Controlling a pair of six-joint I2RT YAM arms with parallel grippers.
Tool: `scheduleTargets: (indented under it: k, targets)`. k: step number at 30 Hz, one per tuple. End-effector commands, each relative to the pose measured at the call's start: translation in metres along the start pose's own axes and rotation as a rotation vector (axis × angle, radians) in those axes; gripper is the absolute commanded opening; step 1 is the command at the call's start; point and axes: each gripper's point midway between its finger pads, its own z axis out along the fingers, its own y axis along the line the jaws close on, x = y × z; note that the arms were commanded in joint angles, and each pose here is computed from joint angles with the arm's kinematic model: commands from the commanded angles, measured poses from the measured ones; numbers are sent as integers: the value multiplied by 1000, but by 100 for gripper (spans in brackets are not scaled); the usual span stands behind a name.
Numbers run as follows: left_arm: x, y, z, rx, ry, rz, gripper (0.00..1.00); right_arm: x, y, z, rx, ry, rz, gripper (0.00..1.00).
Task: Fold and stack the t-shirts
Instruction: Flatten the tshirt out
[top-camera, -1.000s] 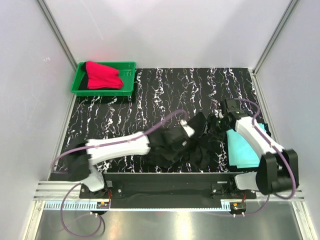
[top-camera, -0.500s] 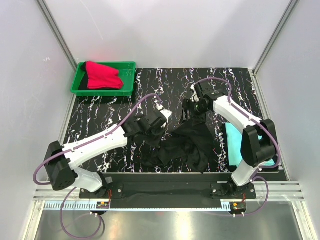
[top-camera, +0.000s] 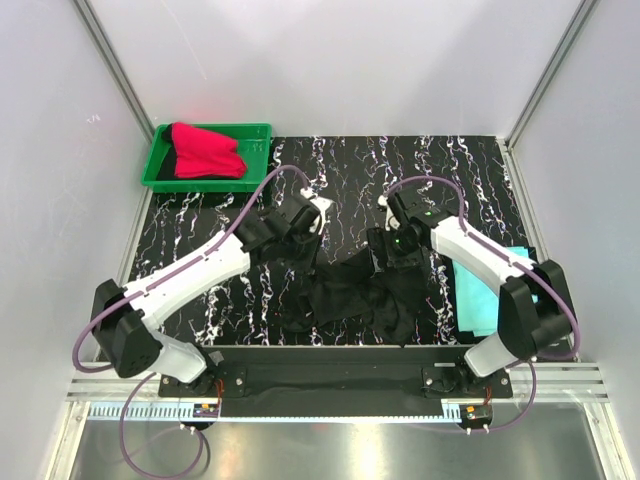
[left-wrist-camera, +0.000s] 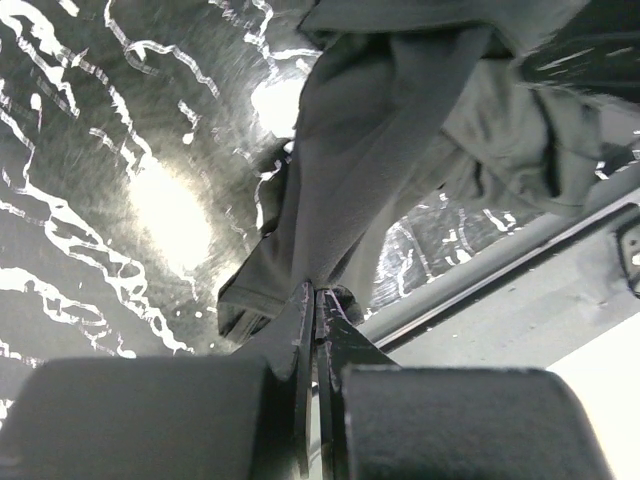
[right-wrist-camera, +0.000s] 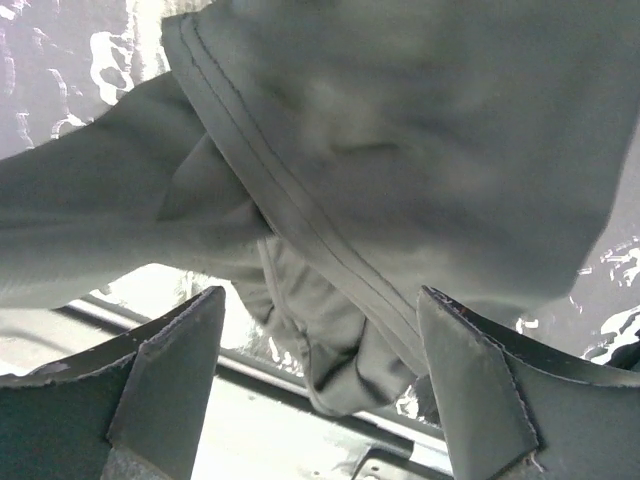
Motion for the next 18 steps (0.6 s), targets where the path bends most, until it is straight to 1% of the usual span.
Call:
scheduleTargets:
  k: [1, 3, 6, 7, 9, 10, 12, 13, 14, 16, 17, 18]
  targets:
    - [-24, -16, -13, 74, -49, 38, 0, -15, 4, 14, 44, -35, -84, 84]
    - [-32, -17, -18, 77, -65, 37, 0, -15, 5, 24, 66, -16, -92, 83]
    - [-37, -16, -23, 72, -69, 38, 0, -23, -11, 31, 182, -32, -75, 78]
    - [-39, -14, -27, 66, -78, 37, 0, -30, -23, 30, 255, -57, -70, 75]
    - [-40, -11, -31, 57, -83, 32, 0, -35, -34, 30, 320, -70, -71, 74]
    - [-39, -9, -32, 48, -85, 28, 0, -42, -41, 27, 373, -95, -67, 66]
    - [-41, -5, -38, 42, -103, 22, 0, -49, -44, 20, 398, -123, -72, 57]
    - [-40, -1, -40, 26, -104, 19, 0, -57, -44, 14, 411, -150, -72, 50]
    - [-41, 3, -45, 15, -116, 13, 0, -61, -42, 7, 409, -169, -76, 38]
    - [-41, 15, -52, -36, -128, 5, 0, -70, -38, -4, 406, -199, -80, 29]
    - [-43, 22, -56, -58, -140, -4, 0, -71, -37, -13, 404, -211, -79, 19]
    - [-46, 27, -63, -75, -163, -10, 0, -74, -35, -19, 402, -222, -80, 14]
